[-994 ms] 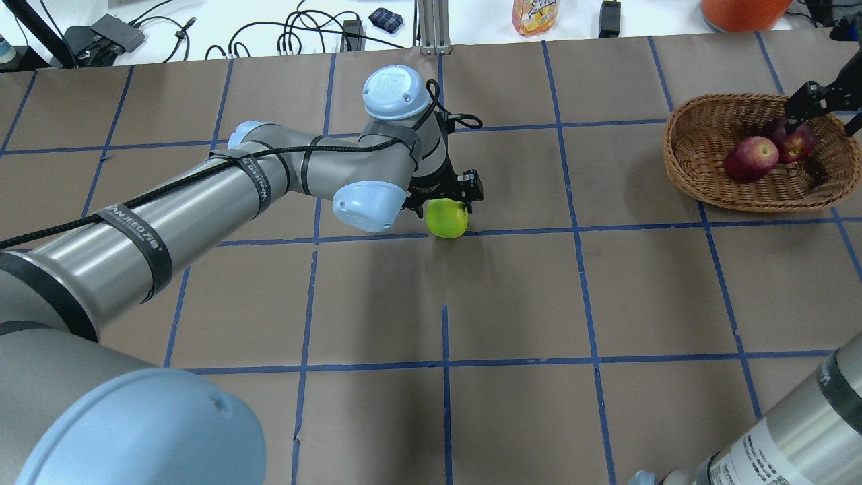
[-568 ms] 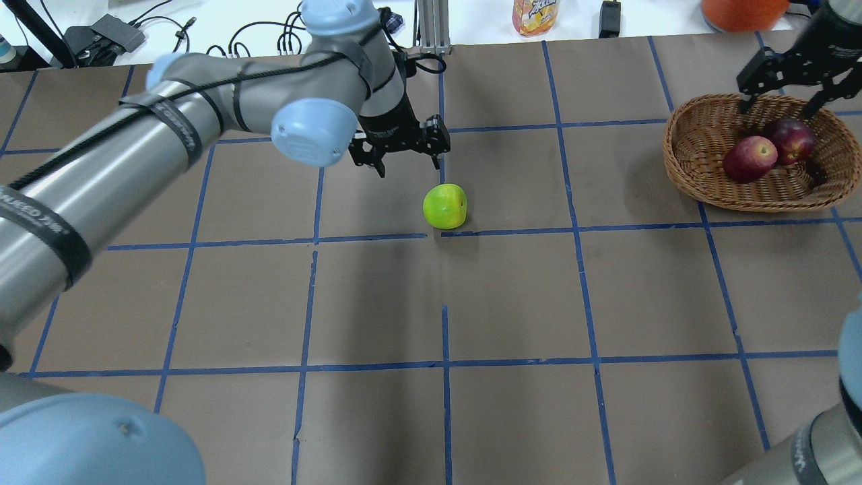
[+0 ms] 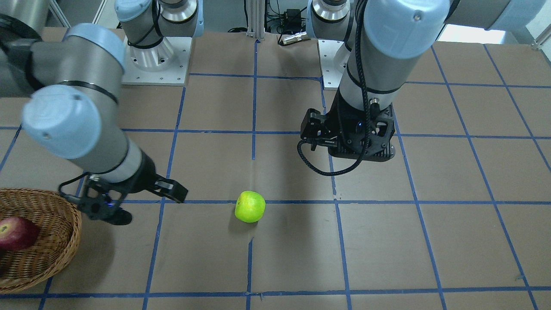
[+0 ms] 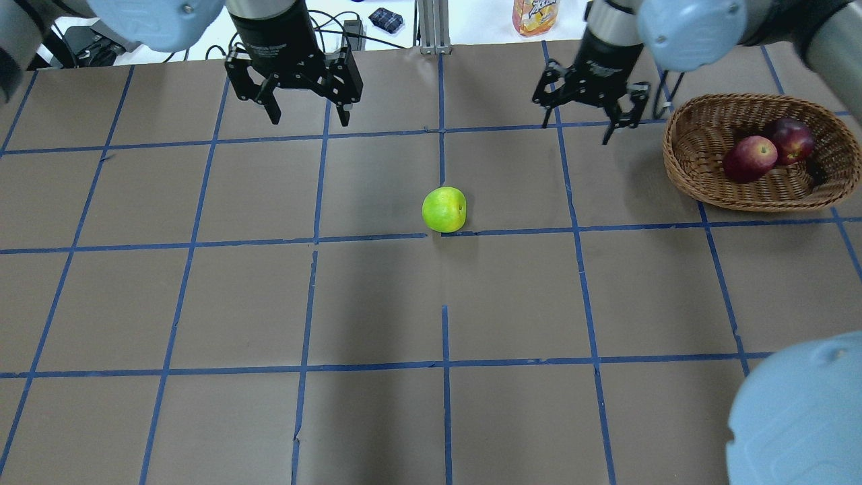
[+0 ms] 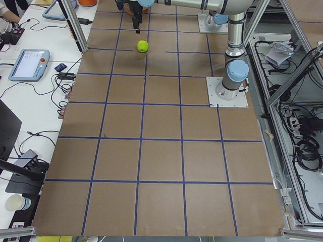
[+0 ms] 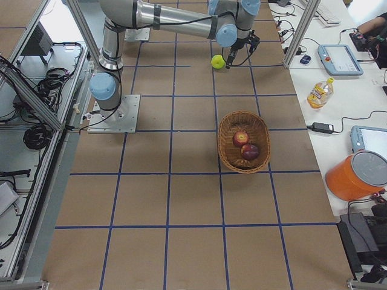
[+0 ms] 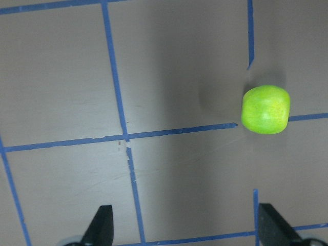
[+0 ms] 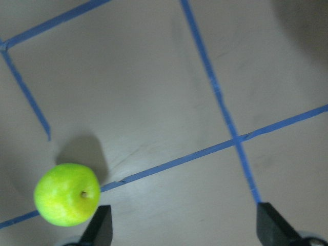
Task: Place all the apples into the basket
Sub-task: 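Reach the right gripper to the green apple and grasp it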
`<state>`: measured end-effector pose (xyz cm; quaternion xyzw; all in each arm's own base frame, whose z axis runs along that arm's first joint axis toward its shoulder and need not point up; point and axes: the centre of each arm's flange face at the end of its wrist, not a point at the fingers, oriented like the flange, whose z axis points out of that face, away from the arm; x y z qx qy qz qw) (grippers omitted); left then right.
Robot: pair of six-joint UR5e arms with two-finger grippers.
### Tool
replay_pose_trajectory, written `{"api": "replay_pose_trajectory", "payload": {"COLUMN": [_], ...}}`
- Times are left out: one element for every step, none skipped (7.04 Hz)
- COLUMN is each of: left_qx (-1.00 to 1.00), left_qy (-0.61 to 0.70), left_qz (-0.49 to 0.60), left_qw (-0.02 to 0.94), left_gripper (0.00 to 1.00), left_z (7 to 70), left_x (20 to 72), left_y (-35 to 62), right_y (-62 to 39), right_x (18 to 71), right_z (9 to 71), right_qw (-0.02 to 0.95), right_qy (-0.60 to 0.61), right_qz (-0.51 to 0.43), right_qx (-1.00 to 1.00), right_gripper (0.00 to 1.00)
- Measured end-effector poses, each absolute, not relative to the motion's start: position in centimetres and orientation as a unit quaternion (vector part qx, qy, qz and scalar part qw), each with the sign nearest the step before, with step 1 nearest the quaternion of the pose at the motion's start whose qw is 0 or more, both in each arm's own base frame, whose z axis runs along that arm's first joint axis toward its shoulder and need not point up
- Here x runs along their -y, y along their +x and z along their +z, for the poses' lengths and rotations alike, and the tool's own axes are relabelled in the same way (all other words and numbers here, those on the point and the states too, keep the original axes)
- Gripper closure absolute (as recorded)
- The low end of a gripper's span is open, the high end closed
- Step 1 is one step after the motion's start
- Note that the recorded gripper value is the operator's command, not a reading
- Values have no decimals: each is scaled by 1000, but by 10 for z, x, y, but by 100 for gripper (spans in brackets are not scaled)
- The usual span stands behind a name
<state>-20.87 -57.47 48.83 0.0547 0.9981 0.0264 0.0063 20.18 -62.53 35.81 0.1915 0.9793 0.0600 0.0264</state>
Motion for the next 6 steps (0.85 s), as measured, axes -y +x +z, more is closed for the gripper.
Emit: {"api": "replay_pose_trajectory", "payload": {"left_qx": [-998,-998,-998,-998,-999,-999], "left_qy": [56,48,36,27,24,26], "left_qz": [27,37,46,47,42,30], "left_qw": [10,11,11,11,11,11], "left_gripper": [0,0,0,0,0,0], "left_z": [498,495,488,487,490,499], "left_x": [564,557,550,542,535,531], "left_y": [-198,-183,-167,-158,-154,-153], "right_y": [257,298,322,338,347,351], "right_x": [618,611,607,604,603,603], "right_z": [337,311,285,264,252,245], "right_qw": [23,17,9,9,16,20], "right_qy": [209,216,213,209,206,203], "right_qz": [60,66,78,91,103,109], "right_qx": [-976,-974,-974,-974,-973,-973], "right_gripper": [0,0,0,0,0,0]}}
